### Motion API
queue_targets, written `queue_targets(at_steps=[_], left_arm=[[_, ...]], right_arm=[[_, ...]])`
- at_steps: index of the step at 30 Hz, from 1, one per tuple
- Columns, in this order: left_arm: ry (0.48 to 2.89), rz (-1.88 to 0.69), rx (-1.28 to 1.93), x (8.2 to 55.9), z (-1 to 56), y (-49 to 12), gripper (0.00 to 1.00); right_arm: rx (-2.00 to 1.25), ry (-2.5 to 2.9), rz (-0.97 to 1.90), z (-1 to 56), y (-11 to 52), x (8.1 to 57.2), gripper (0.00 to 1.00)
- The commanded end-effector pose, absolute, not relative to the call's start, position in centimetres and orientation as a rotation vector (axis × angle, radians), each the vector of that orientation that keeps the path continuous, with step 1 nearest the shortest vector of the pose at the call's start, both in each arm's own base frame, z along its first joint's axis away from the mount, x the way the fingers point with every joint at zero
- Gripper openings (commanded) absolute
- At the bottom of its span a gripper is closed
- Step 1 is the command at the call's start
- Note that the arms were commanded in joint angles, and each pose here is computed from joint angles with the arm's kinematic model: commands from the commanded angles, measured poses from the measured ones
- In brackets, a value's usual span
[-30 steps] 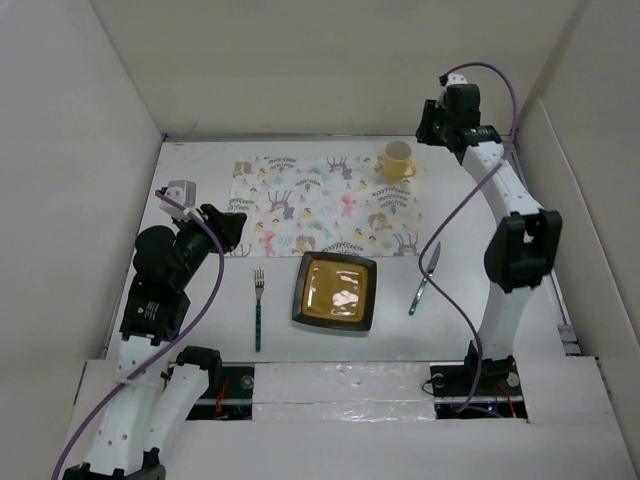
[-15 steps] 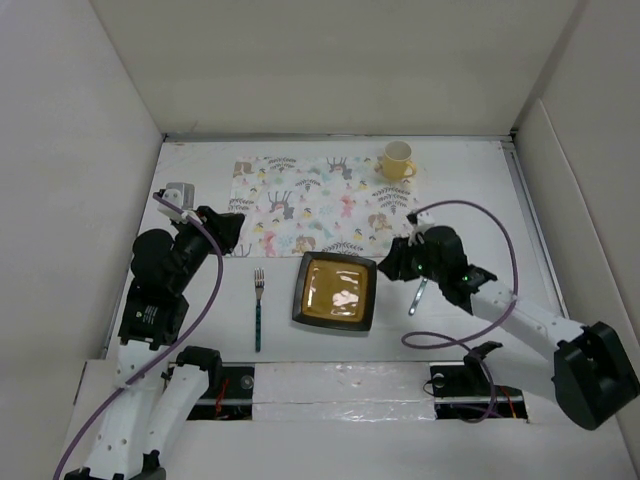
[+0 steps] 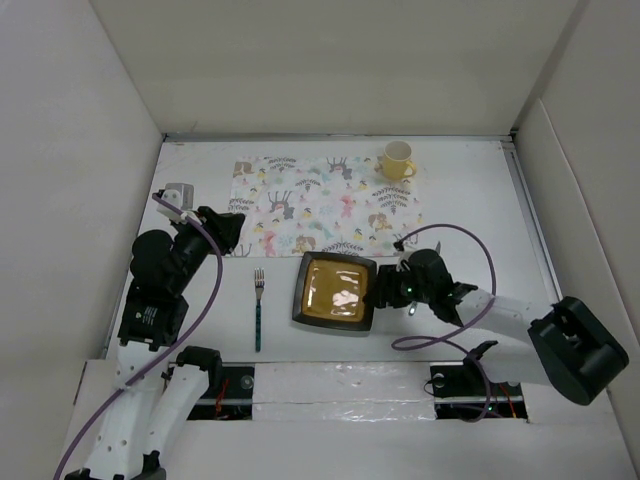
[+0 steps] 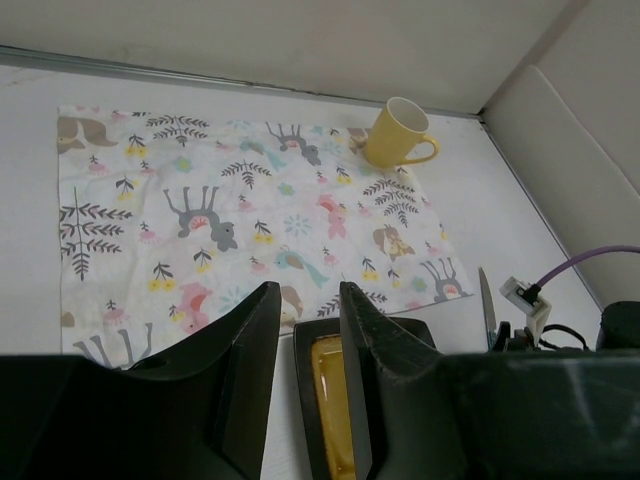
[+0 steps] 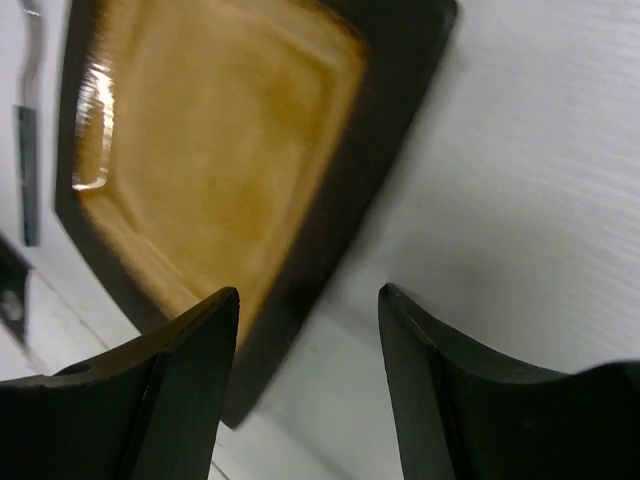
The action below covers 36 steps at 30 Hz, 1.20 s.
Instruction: Set the dinner table for one person
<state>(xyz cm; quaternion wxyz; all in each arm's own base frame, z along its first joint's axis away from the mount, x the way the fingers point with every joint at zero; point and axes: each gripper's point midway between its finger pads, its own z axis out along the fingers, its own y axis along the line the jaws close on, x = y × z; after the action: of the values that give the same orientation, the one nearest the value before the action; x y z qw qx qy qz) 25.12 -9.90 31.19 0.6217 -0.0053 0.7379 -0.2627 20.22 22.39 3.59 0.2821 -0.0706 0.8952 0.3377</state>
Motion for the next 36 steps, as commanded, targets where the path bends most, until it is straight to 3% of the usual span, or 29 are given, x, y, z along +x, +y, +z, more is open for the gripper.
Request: queue_targets(at_steps=[1,8,16,25,29,36], left_arm=[[1.654,-0.607,-0.006,25.3,32.0,-9.9,0.28],[1.655,-0.605,-0.008,25.3,32.0,-9.9,0.28],[1.666,-0.593,-0.022,25.6,31.7,-9.6,0.28],[1.661,-0.603,-0.014,25.6,31.8,-9.8,0.28],[1.668,-0.601,-0.017,25.7,31.5,-9.7,0.28],[1.693,-0.601,-0.025,26.2,30.9,-9.8,0.28]], right_arm=[[-0.197,2.349,1.055,3.3,24.5,20.5,0.62],[-0.123,2.371,1.130,1.5,24.9,20.1,0.44],[-0.083,2.325,1.146,2.2,25.1,20.7,0.00],[-0.238,2.070,1.339,12.1,27.5,22.4,0.00],[-0.214,1.904,1.405,19.0,28.2,25.2,0.00],[-0.151,1.718,1.515,24.2,29.1,31.3,0.00]])
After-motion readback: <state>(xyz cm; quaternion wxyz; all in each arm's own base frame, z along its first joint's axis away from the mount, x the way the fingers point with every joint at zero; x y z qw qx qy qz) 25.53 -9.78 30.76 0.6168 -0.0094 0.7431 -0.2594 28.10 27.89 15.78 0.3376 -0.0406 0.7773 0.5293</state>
